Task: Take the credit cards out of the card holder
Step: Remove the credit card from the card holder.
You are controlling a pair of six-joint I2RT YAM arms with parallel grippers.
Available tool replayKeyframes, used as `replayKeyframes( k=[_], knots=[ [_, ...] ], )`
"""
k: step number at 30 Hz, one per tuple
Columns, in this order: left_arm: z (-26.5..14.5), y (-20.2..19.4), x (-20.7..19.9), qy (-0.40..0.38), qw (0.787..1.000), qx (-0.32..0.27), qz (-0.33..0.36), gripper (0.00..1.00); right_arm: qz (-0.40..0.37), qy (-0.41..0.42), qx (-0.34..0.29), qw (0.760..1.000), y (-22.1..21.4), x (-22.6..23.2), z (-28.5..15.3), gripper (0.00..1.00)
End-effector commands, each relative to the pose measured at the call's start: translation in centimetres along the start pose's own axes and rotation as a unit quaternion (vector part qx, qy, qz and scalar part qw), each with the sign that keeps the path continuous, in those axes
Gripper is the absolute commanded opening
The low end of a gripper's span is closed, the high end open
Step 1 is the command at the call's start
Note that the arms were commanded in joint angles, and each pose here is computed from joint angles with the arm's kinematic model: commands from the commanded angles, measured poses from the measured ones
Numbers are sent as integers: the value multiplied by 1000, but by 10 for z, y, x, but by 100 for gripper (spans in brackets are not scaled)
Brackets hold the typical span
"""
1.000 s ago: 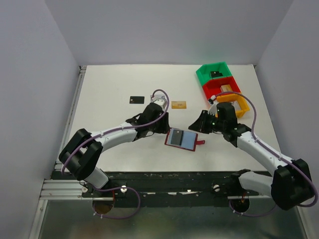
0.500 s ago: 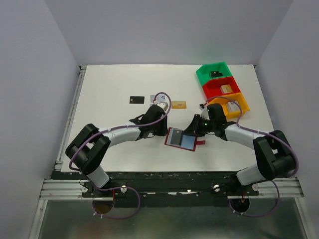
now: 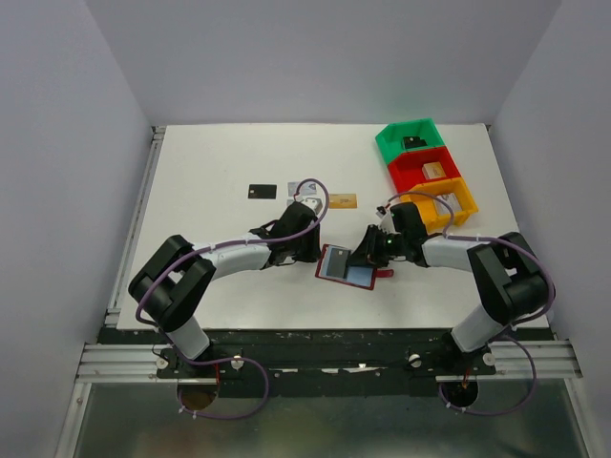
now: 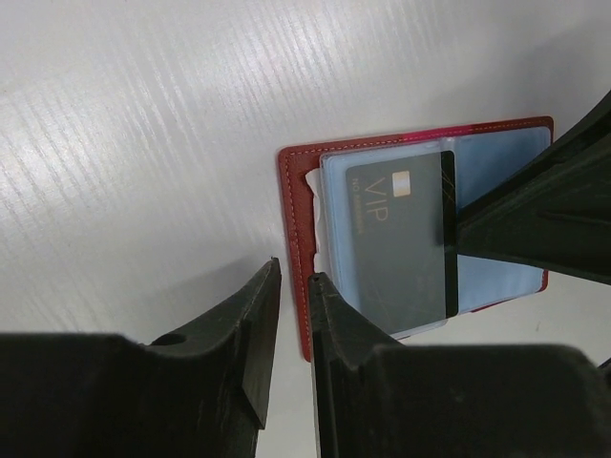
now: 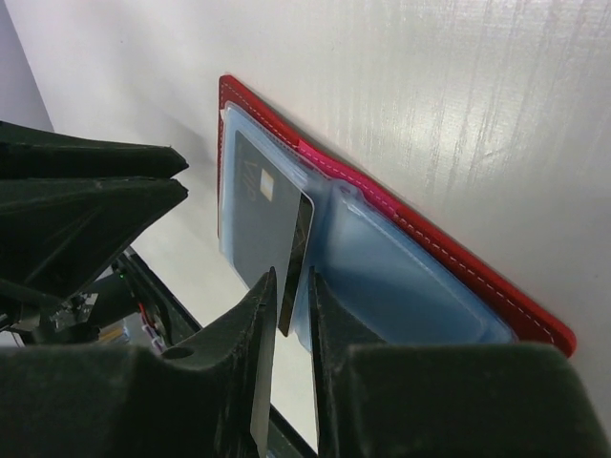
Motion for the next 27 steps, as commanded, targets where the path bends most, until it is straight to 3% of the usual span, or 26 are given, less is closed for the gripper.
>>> replayKeyframes(
  k=[1, 19, 27],
  knots=[
    [1, -13, 3, 0, 1000, 18, -1, 32, -2, 23, 10, 1000, 1, 8, 8, 27],
    [1, -23, 2, 2, 999, 31, 7, 24, 17, 47, 23, 998, -3, 9, 20, 26],
    [-7, -14, 0, -1, 1000, -3, 10, 23, 11, 16, 29, 999, -6, -4, 22, 27]
  ],
)
Point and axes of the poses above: each gripper's point midway between its finger pads, its own z axis out along the fingers, its own x axis along the line the jaws close on, y = z × x, the point moved 2 cm from there along -z, back along the fingers, and after that the axes turned 1 degree about -z, right-handed, at the moved point
